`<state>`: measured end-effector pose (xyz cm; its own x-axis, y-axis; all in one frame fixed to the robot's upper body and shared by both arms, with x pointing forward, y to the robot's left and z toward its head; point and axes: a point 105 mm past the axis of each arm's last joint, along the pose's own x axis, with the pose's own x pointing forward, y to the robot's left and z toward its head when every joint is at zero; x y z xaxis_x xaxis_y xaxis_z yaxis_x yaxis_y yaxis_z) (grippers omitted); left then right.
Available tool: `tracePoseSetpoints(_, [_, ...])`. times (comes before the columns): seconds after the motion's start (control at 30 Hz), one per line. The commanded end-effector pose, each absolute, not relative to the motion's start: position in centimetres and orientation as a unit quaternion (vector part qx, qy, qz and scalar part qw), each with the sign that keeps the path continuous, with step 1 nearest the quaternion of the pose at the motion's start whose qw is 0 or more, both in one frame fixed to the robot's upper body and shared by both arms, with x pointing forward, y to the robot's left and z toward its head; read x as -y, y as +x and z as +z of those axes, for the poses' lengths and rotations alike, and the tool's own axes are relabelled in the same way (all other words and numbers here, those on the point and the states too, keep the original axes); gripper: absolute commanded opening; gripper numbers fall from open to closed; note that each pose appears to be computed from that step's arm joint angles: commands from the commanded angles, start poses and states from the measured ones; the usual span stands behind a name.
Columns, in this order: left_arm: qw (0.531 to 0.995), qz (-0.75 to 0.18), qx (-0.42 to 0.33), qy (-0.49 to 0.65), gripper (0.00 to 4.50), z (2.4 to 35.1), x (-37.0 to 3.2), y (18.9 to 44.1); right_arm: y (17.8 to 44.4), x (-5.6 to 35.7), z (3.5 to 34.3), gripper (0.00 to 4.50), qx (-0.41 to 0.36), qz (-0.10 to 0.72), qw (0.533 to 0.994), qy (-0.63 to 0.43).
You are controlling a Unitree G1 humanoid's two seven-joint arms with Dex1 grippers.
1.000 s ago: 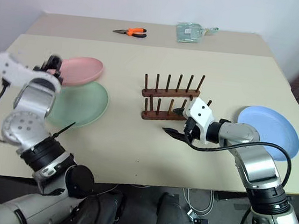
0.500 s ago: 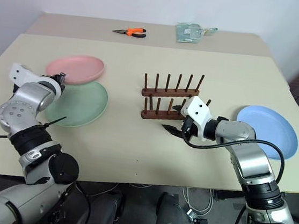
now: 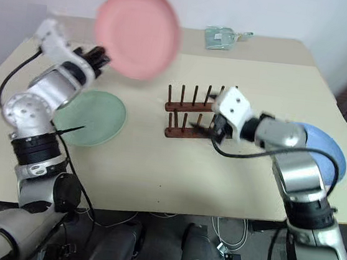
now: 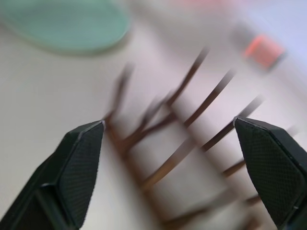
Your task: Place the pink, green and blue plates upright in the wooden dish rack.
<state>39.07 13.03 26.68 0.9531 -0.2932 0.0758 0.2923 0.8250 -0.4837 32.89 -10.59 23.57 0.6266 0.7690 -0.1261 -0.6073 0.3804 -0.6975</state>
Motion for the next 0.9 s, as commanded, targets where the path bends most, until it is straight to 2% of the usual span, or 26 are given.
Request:
tracePoseSetpoints(0.03, [0.951,-0.216,0.012,-0.223,0.00,28.9,-9.5,37.9,33.4,9.0,24.2,4.49,0.173,0.384,0.757,-0.499])
tracePoseSetpoints(0.17, [0.945,-0.254,-0.011,-0.208,0.00,29.1,-6.9,37.4,35.0,8.8,24.0,4.49,0.199,0.342,0.703,-0.591])
tracePoseSetpoints(0.23, [0.944,-0.258,-0.022,-0.206,0.00,28.9,-6.5,37.3,35.6,9.0,24.2,4.49,0.207,0.321,0.698,-0.605])
tracePoseSetpoints(0.27, [0.945,-0.253,-0.025,-0.204,0.00,28.8,-6.5,37.4,35.7,9.0,24.2,4.25,0.207,0.320,0.699,-0.605])
tracePoseSetpoints(0.37, [0.946,-0.251,-0.030,-0.205,0.00,28.6,-6.5,37.4,36.0,9.2,24.0,3.21,0.205,0.316,0.695,-0.613])
tracePoseSetpoints(0.57, [0.945,-0.240,-0.031,-0.220,0.00,28.6,-7.3,37.6,36.4,10.1,23.8,0.07,0.199,0.293,0.686,-0.635])
tracePoseSetpoints(0.63, [0.936,-0.246,-0.017,-0.249,0.00,29.0,-7.4,37.5,36.6,10.2,23.9,0.03,0.202,0.286,0.685,-0.639])
tracePoseSetpoints(0.67, [0.931,-0.249,-0.004,-0.268,0.58,29.4,-7.5,37.5,36.6,10.3,24.0,0.00,0.204,0.280,0.685,-0.641])
tracePoseSetpoints(0.7, [0.927,-0.251,0.004,-0.280,0.87,29.7,-7.6,37.4,36.6,10.4,24.1,0.00,0.205,0.277,0.685,-0.642])
tracePoseSetpoints(0.8, [0.920,-0.246,0.040,-0.303,2.41,30.9,-8.2,37.3,36.8,10.7,24.5,0.00,0.211,0.263,0.690,-0.640])
tracePoseSetpoints(0.87, [0.931,-0.199,0.080,-0.295,3.33,31.6,-11.0,38.0,37.0,12.4,26.3,0.00,0.216,0.236,0.745,-0.585])
tracePoseSetpoints(0.9, [0.940,-0.176,0.094,-0.276,3.33,31.5,-12.5,38.3,36.8,13.2,27.3,0.00,0.220,0.231,0.781,-0.537])
